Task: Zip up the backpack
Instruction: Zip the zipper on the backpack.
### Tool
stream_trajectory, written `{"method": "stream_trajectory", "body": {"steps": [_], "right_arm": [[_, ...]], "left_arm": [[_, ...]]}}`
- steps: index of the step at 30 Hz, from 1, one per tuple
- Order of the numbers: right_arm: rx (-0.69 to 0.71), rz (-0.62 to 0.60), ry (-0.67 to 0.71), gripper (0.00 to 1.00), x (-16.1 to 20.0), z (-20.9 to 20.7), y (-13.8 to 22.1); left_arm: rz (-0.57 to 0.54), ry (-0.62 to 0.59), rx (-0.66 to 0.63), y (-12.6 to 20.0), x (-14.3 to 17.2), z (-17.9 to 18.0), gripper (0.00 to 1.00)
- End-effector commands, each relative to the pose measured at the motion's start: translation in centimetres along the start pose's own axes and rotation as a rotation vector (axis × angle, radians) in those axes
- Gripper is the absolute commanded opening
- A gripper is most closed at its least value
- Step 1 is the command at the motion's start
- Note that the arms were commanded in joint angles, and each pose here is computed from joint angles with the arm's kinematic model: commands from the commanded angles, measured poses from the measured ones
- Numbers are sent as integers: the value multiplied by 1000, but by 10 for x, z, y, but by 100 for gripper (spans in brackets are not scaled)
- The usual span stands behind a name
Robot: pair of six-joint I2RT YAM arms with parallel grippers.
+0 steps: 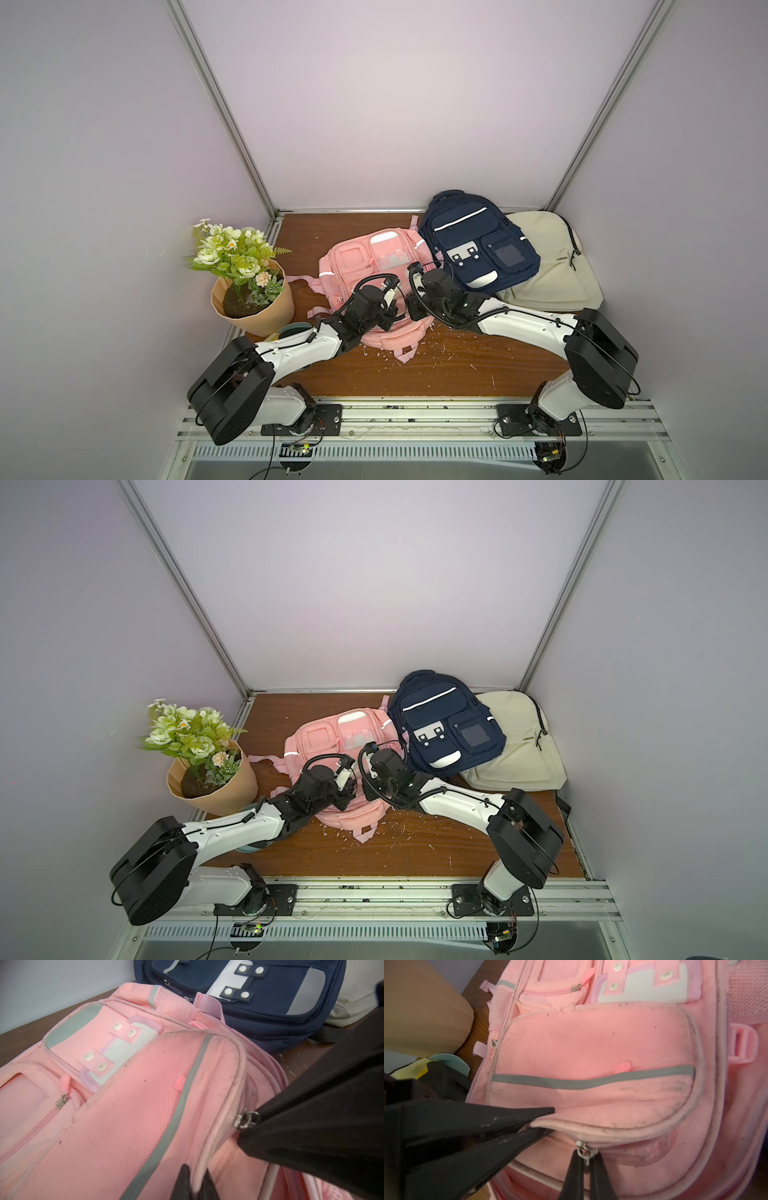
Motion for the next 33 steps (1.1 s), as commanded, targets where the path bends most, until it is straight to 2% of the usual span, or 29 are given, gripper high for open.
{"method": "stream_trajectory", "body": {"steps": [1, 7, 16, 24, 33], "right_arm": [[118, -36, -68, 0, -16, -46, 18], [220, -27, -85, 0, -34, -102, 22], [354, -57, -121, 0, -72, -157, 0], [369, -145, -80, 0, -124, -161, -10], [456, -168, -115, 0, -115, -174, -1]], "left_arm": [[-29, 2, -84, 11, -2, 15, 10], [-58, -17, -75, 17, -4, 14, 9], [-93, -92, -17, 20, -9, -9, 7], [-103, -201, 48, 18, -10, -41, 6], [-119, -211, 66, 21, -12, -44, 5]]}}
Point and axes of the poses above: each gripper's point midway between its finger pads, its own y axis back along the fingers, its own z axis along the line the jaws close on, x = y × z, the point moved 2 cm from there along y, back along the fingers, and after that the axes turned 3 degrees about -y, right-handed, at the moved point
